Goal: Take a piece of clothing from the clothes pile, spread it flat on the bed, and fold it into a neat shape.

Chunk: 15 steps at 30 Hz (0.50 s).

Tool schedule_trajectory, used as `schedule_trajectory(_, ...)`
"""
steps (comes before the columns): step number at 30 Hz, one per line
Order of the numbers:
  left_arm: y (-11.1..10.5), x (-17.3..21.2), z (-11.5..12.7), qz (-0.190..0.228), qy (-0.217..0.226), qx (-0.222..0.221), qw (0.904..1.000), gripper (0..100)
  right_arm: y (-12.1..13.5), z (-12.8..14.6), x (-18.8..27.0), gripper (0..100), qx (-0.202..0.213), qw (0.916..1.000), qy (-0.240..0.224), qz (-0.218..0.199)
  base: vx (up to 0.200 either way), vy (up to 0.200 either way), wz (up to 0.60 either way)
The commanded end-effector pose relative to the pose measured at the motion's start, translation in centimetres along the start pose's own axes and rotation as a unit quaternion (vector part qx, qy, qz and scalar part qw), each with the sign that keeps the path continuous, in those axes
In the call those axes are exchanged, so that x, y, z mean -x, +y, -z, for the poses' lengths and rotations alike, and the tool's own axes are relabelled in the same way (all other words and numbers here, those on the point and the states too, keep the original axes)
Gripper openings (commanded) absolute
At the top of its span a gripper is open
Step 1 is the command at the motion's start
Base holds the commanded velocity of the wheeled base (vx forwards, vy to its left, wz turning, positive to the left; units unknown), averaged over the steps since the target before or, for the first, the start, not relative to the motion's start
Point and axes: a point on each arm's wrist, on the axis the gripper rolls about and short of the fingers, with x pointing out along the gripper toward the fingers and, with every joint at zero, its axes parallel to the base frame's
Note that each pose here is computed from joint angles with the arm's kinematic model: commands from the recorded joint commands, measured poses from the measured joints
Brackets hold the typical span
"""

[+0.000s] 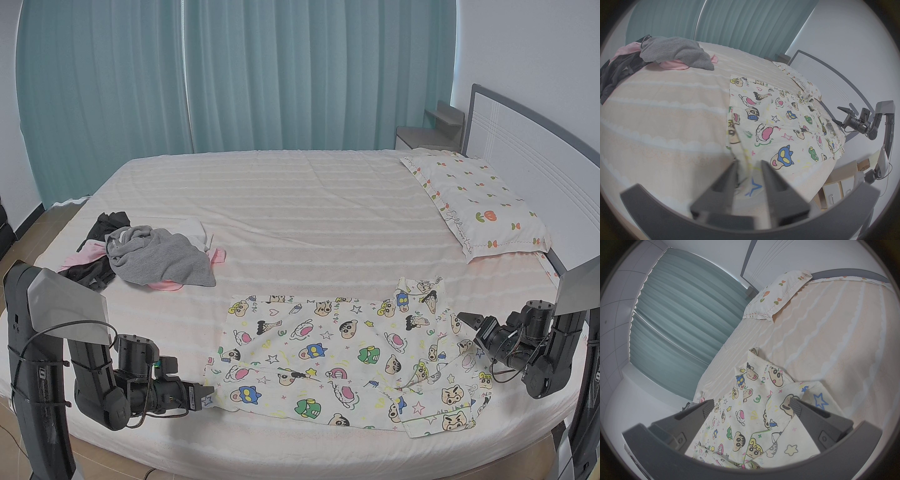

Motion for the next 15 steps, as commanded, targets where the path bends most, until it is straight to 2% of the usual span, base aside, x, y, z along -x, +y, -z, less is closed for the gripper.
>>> schedule_trajectory(1,0.4,0.2,0.1,-0.006,0.001,0.005,1.0000,0,0.2,-0.1,0.0,100,0.003,1.0000,-0.006,-0.007,0.000,0.000,0.00)
schedule_trajectory(7,0.4,0.8,0.7,-0.010,0.012,0.009,0.9998,0,0.1,-0.1,0.0,100,0.002,1.0000,-0.005,-0.006,0.000,0.000,0.00)
schedule_trajectory(15,0.0,2.1,1.6,-0.009,0.004,-0.006,0.9999,0,0.2,-0.1,0.0,100,0.003,1.0000,-0.006,-0.007,0.000,0.000,0.00)
